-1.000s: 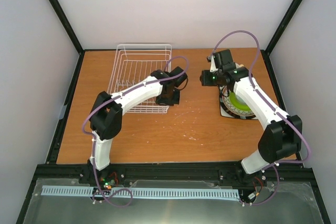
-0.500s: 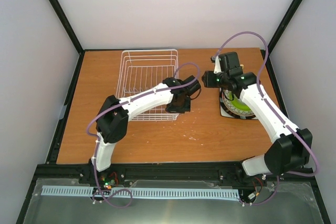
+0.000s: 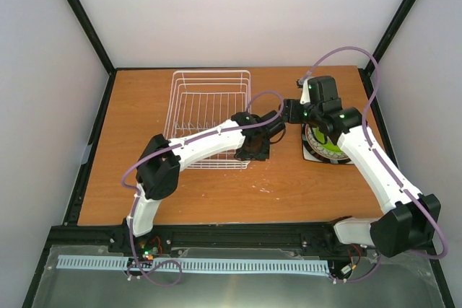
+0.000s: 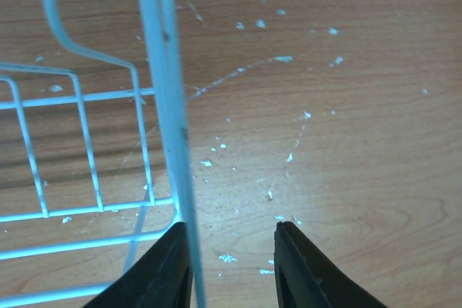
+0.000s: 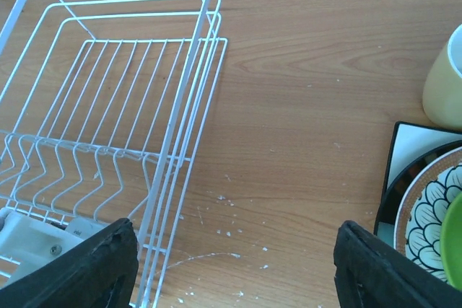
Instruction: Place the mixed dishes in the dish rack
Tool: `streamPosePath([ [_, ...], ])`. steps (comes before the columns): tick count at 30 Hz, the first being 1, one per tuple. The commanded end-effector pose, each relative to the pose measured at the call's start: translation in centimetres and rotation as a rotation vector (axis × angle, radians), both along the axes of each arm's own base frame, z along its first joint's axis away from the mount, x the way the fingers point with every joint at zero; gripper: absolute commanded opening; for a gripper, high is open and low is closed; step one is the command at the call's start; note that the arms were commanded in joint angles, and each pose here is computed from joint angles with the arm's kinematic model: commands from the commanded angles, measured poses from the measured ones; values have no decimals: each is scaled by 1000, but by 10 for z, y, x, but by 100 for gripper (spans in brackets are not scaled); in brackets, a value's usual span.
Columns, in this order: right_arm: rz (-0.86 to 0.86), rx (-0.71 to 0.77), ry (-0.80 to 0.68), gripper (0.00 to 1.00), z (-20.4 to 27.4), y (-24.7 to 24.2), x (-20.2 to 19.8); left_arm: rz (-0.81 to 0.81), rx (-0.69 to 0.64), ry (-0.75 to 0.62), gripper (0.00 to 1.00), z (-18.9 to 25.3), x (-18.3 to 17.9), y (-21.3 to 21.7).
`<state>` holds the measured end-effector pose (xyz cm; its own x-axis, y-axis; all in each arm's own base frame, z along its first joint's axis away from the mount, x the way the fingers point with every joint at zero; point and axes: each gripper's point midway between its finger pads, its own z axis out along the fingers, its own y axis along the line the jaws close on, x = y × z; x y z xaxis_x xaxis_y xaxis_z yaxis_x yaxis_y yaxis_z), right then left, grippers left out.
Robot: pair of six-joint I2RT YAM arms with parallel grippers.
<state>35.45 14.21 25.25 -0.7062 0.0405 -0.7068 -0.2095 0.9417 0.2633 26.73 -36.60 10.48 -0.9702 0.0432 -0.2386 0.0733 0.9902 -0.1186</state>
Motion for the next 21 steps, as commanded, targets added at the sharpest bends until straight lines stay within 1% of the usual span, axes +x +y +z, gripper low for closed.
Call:
streamPosePath([
  [1, -27, -6, -21, 74, 2, -8, -3, -21, -31, -25, 40, 11, -3, -17],
  [2, -29, -4, -23, 75, 2, -8, -4, -17, -23, -31, 43, 11, -2, -16],
  [4, -31, -2, -23, 77, 1, -9, -5, 1, 0, -62, 44, 16, 1, -10],
  [7, -51, -15, -25, 82, 0, -13, -4, 35, 41, -128, 56, 31, 10, 2],
  [9, -73, -30, -28, 82, -1, -17, -3, 52, 83, -167, 65, 39, 15, 12],
  [11, -99, -47, -32, 82, -1, -22, 0, 87, 143, -208, 70, 47, 21, 26],
  [13, -130, -67, -36, 82, -2, -28, 3, 118, 200, -252, 72, 56, 30, 40],
  [16, -196, -85, -34, 83, -4, -44, 10, 146, 238, -315, 76, 75, 45, 60],
  [19, -287, -95, 1, 80, -13, -74, 22, 186, 214, -394, 80, 106, 73, 92],
  [21, -342, -80, 41, 74, -22, -95, 30, 168, 156, -452, 79, 126, 95, 113],
])
